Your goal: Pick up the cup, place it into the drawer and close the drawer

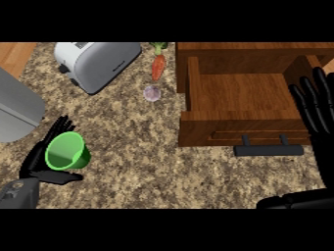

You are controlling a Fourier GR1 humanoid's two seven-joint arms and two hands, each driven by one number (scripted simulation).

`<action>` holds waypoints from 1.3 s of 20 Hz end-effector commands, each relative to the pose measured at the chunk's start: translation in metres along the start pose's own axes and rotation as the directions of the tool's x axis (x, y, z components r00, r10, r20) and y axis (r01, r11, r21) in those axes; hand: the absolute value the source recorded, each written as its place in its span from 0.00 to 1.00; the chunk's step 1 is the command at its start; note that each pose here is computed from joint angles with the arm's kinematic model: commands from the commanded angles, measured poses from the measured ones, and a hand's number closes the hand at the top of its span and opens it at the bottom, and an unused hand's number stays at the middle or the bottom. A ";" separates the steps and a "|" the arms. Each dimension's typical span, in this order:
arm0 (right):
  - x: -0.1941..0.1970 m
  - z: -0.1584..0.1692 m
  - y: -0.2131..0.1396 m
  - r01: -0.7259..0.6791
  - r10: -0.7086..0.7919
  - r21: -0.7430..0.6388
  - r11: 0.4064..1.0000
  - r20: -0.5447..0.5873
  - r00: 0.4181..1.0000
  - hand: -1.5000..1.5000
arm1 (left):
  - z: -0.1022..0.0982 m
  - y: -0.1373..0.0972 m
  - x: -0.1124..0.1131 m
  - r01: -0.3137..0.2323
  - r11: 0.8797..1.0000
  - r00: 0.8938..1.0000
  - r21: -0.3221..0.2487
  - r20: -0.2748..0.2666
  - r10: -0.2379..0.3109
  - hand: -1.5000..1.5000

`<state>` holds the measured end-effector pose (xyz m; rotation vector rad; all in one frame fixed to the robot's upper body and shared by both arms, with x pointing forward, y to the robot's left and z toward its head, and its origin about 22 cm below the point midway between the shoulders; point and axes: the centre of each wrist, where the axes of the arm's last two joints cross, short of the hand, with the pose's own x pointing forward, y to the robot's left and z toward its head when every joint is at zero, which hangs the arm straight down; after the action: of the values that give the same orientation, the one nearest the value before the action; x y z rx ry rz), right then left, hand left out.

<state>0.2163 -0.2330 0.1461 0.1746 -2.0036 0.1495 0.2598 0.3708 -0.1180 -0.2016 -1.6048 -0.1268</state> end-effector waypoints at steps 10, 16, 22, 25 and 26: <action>-0.006 -0.002 -0.008 0.016 -0.016 0.003 1.000 0.005 1.000 0.00 | -0.009 -0.031 -0.017 -0.252 0.955 0.962 -0.159 0.066 0.265 0.00; -0.010 0.009 -0.004 0.021 -0.021 -0.002 1.000 -0.006 1.000 0.00 | -0.010 -0.035 -0.017 -0.308 0.932 0.941 -0.189 0.088 0.328 1.00; -0.002 -0.005 -0.007 -0.004 0.004 0.005 1.000 0.001 1.000 0.00 | -0.023 -0.029 -0.004 -0.280 0.936 0.938 -0.211 0.149 0.314 1.00; -0.002 -0.004 -0.016 -0.027 0.027 0.001 1.000 -0.011 1.000 0.00 | -0.022 -0.025 0.001 -0.245 0.950 0.931 -0.192 0.227 0.286 1.00; -0.003 0.007 -0.006 0.001 -0.001 -0.009 1.000 -0.001 1.000 0.00 | -0.007 -0.035 -0.014 -0.224 0.963 0.932 -0.150 0.256 0.257 1.00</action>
<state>0.2202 -0.2404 0.1447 0.1646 -2.0000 0.1478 0.2732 0.3418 -0.1189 -0.3868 -1.6779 -0.0655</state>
